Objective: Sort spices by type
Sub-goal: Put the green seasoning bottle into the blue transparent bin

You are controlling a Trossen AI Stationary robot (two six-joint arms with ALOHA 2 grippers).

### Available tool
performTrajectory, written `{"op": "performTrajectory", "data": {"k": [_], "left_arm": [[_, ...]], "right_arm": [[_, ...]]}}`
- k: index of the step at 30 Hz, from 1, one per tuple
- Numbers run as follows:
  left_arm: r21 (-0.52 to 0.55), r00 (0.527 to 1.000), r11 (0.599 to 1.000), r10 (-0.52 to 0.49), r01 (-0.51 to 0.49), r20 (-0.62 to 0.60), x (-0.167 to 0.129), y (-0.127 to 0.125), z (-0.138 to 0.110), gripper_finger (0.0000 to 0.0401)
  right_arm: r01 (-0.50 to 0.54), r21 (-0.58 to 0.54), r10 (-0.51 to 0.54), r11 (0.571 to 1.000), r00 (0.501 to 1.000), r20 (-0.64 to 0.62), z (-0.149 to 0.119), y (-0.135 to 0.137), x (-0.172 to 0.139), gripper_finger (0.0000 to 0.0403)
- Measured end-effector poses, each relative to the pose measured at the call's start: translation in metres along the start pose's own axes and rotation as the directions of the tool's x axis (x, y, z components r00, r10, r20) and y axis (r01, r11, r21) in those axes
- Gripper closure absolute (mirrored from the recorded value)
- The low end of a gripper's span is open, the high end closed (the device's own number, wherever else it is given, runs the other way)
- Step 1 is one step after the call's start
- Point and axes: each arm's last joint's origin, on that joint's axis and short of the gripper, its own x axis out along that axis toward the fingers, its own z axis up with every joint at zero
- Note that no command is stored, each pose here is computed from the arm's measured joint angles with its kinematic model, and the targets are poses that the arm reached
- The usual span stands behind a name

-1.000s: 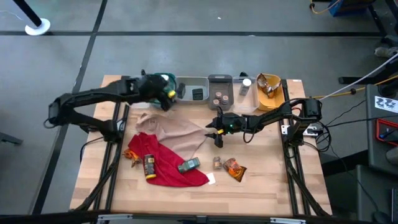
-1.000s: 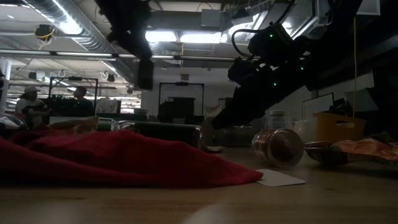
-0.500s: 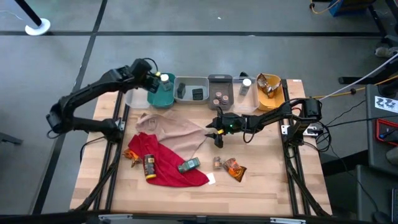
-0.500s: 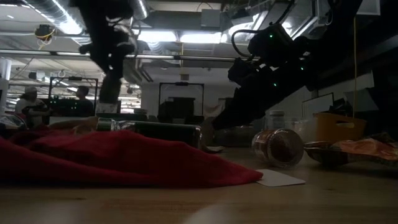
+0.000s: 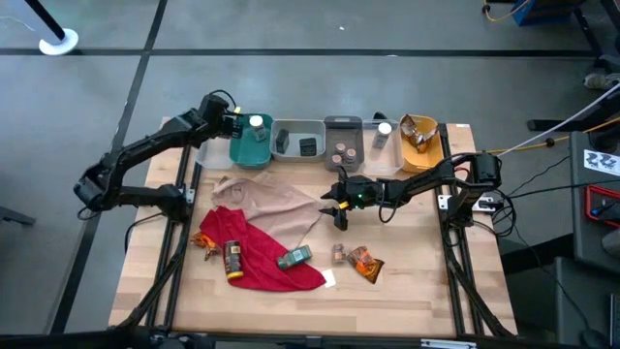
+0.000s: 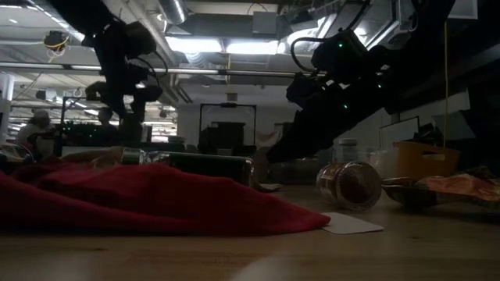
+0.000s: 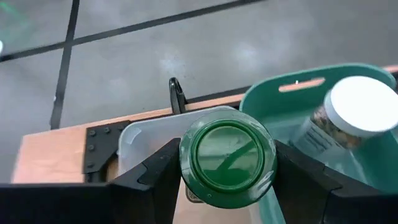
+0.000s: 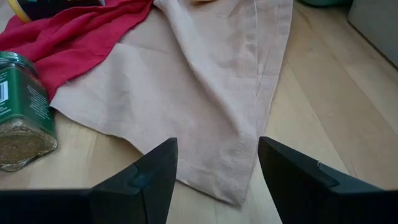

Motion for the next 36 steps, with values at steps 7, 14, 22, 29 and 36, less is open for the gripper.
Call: {"op": "performTrajectory", "data": {"k": [7,14,22,29,36], "left_arm": [[-0.079,1.000,0.997,-0.020,0.020,0.005,0.014,0.000,-0.017,0.0203],[-0.095,0.999,0.995,-0.027,0.025,-0.022,0.020,0.000,-0.030,0.0203],[-0.103,0.999,0.994,-0.032,0.030,-0.012,0.021,-0.001,-0.031,0.0194],[-0.108,0.999,0.994,-0.033,0.031,-0.010,0.021,-0.001,-0.030,0.0161],[-0.103,0.999,0.994,-0.033,0.032,-0.012,0.021,-0.001,-0.031,0.0158]], "right_arm": [[0.000,0.000,0.000,1.000,1.000,0.001,0.000,0.000,0.000,0.0180],[0.000,0.000,0.000,1.000,1.000,0.001,0.000,0.000,0.000,0.0180],[0.000,0.000,0.000,1.000,1.000,0.002,0.000,0.000,0.000,0.0180],[0.000,0.000,0.000,1.000,1.000,0.002,0.000,0.000,0.000,0.0180],[0.000,0.000,0.000,1.000,1.000,0.002,0.000,0.000,0.000,0.0180]]}}
